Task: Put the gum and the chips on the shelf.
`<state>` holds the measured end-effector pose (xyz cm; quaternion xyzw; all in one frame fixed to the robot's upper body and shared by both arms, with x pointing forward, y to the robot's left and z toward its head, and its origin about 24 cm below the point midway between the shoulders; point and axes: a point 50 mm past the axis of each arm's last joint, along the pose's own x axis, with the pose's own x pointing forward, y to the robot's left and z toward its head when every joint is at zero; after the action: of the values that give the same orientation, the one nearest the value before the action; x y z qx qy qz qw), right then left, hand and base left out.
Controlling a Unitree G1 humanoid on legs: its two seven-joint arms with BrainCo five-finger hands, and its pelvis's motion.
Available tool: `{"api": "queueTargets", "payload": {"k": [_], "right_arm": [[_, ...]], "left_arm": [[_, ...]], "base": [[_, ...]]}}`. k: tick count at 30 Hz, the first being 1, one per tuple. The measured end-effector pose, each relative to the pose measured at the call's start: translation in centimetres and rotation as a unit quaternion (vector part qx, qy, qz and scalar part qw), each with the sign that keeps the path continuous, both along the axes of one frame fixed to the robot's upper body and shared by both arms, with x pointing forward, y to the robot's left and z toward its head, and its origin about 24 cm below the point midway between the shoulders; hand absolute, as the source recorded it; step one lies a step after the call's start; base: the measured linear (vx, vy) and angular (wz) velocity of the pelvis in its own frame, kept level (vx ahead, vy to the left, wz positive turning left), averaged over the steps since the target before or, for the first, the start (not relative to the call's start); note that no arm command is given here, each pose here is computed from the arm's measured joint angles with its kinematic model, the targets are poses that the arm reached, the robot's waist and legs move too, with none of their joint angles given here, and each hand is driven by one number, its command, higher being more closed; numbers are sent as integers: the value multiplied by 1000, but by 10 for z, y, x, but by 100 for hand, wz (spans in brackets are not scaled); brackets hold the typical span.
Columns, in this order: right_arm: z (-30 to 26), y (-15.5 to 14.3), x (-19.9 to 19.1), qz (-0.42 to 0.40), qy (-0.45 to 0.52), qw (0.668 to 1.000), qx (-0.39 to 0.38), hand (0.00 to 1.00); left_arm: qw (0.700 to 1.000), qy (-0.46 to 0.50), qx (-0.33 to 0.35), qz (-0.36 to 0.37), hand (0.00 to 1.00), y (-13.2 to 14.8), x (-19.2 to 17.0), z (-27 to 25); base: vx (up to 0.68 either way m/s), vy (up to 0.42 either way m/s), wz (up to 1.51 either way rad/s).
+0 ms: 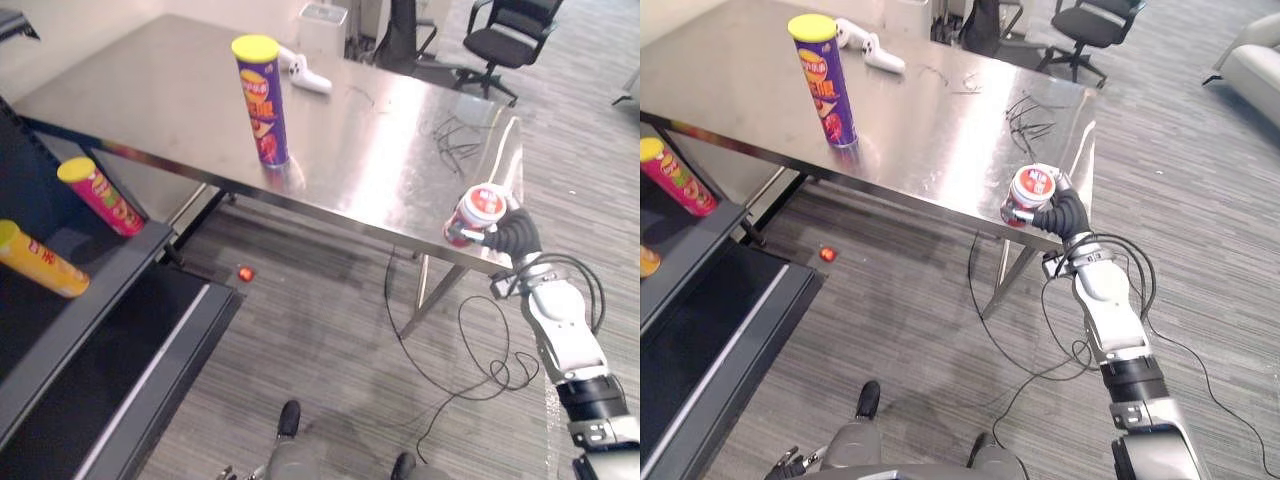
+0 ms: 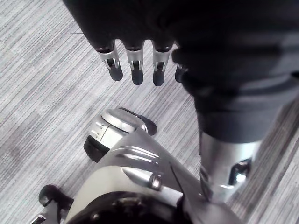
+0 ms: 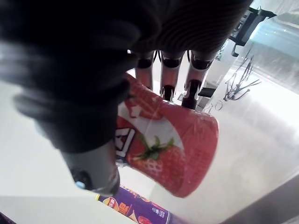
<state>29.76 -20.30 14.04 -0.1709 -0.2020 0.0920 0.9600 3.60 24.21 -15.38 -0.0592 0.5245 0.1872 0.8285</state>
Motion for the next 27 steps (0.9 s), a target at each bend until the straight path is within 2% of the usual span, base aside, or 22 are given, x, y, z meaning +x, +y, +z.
{"api": "queueTargets", "payload": {"k": [9,18,24,27], "right_arm": [[-21,-2,-15,10,39,999,-6,100],[-38,-13,-25,-22,67,997,40,100],[-45,-5,-26,-15,76,995,67,100],[-43,-2,-24,-11,72,995,67,100]], "left_arm": [[999,39,-11,-5,0,-2,-12,-4],[998,58,-6,-7,0,-3,-19,-6],[998,59,-2,25,0,-7,-21,-8],[998,53,-15,44,0,-18,-23,-10]], "base": [[32,-3,-10],[20,-5,-1],[-8,-24,33],[-40,-51,74]]}}
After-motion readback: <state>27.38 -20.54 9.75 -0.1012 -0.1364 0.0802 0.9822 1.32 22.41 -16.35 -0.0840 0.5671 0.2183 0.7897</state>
